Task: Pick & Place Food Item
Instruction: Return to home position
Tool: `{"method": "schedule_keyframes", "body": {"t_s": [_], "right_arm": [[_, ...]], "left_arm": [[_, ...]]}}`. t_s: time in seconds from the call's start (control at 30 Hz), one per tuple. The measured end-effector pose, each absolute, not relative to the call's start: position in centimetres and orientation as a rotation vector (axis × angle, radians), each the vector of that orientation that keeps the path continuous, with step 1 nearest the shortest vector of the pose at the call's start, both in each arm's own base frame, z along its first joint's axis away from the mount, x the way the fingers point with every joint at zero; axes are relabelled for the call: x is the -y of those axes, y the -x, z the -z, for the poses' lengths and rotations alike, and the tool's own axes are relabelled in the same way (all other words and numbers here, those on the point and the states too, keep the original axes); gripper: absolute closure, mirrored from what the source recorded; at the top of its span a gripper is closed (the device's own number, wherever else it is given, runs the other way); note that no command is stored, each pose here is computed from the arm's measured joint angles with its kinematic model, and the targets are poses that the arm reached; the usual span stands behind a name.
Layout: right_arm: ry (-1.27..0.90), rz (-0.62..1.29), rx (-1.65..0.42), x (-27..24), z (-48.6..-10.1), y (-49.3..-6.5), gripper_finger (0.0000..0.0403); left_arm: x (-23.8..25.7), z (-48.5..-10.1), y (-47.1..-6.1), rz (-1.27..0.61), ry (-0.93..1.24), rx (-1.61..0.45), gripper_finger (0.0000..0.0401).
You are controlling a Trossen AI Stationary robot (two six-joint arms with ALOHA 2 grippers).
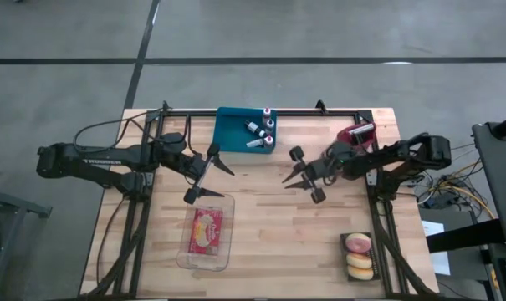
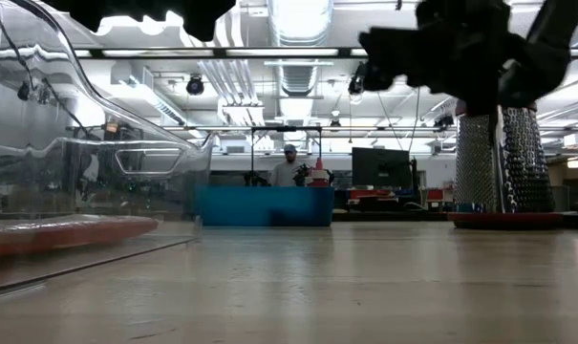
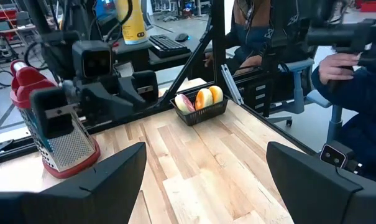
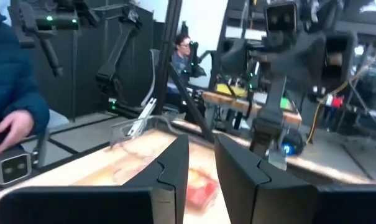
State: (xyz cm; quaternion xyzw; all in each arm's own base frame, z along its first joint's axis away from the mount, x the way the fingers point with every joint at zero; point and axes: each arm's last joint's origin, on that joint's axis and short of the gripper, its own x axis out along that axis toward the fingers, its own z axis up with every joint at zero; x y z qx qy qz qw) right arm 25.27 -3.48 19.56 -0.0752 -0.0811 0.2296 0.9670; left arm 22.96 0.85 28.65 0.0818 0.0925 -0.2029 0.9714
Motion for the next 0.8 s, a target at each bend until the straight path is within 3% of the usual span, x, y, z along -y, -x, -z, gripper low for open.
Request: {"method": "schedule_keyframes", "body": {"t_s": [0.2, 0.4, 0.63, 0.8], "right_arm": [[0.042, -0.375, 0.114, 3.1, -16.8, -22.3, 0.0321], [0.081, -0.368, 0.23, 2.2, -16.6, -19.2, 0.0314], [-0.024, -0.171, 0.217, 2.2, -15.9, -16.6, 0.032], [0.071, -0.277, 0.316, 1.8, -17.5, -15.9, 0.0327]], "left_arm": [[-0.8, -28.7, -23.0, 0.41, -0.165, -0.187, 0.0062], [-0.8, -28.6, -23.0, 0.41, -0.165, -0.187, 0.0062], [-0.8, -28.6, -22.9, 0.41, -0.163, -0.194, 0.0062], [-0.8, -28.5, -22.9, 0.411, -0.162, -0.198, 0.0062]]}}
